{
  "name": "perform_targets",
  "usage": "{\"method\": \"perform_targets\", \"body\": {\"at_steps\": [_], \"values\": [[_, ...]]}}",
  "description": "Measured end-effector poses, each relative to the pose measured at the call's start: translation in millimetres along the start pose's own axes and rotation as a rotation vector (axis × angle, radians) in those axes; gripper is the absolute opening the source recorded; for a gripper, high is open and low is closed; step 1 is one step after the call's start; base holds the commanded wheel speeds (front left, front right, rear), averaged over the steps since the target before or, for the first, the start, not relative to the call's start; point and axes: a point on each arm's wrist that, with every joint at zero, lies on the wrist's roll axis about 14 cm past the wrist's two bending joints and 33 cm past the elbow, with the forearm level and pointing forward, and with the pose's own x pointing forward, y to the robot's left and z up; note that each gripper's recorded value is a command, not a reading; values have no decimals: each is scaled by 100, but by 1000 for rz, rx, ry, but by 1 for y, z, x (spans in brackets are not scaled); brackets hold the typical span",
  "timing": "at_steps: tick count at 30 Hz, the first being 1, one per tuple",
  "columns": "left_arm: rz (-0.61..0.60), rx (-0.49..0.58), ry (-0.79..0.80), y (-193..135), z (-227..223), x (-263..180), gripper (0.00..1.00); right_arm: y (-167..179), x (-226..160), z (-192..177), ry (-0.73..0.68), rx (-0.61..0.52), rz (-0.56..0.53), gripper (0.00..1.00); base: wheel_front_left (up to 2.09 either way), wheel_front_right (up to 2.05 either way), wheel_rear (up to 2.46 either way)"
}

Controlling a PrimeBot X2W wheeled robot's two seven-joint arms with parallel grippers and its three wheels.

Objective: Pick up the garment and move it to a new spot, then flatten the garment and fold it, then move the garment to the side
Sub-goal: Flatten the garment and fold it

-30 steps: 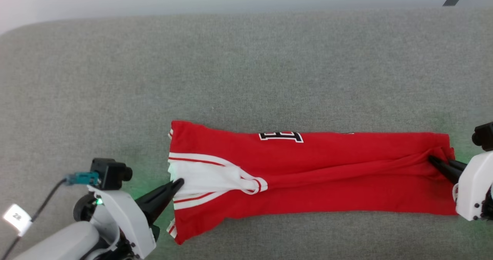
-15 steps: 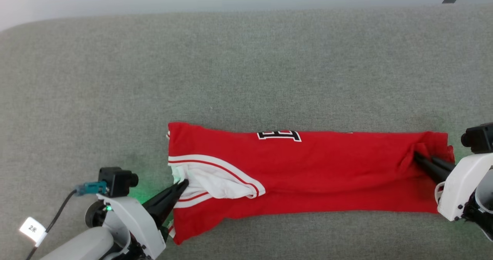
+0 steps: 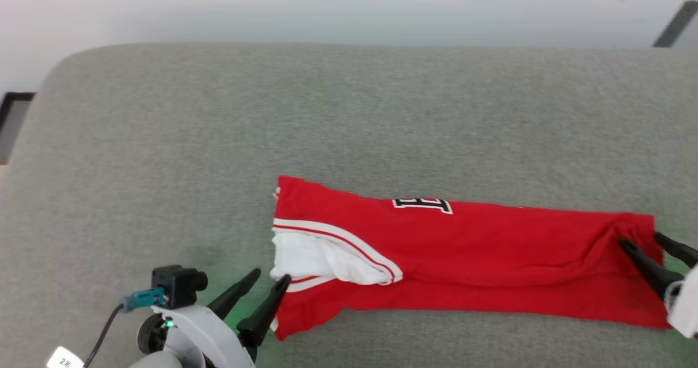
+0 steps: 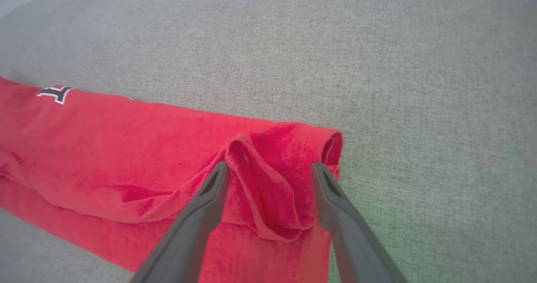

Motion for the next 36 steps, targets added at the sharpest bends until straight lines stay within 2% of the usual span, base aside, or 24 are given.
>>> {"method": "perform_targets", "body": {"at_steps": [6,8,11,15,26,32,36], "values": [[96,-28,-132,12,16,-18,100,-13,-2,-8,29,28,-33,100,0,0,0],[138,28,-170,19,23,-26,100,-13,-1,-10,37,33,-33,100,0,0,0],[187,35,-255,22,35,-36,100,-14,-1,-14,57,36,-35,100,0,0,0],[233,102,-314,24,39,-49,100,-16,-4,-16,81,50,-43,100,0,0,0],[273,321,-501,8,84,-65,100,-21,-14,-28,182,154,-68,100,0,0,0],[272,352,-531,3,90,-63,100,-25,-14,-23,225,144,-89,100,0,0,0],[286,336,-530,5,88,-59,100,-24,-7,-28,283,151,-101,100,0,0,0]]}}
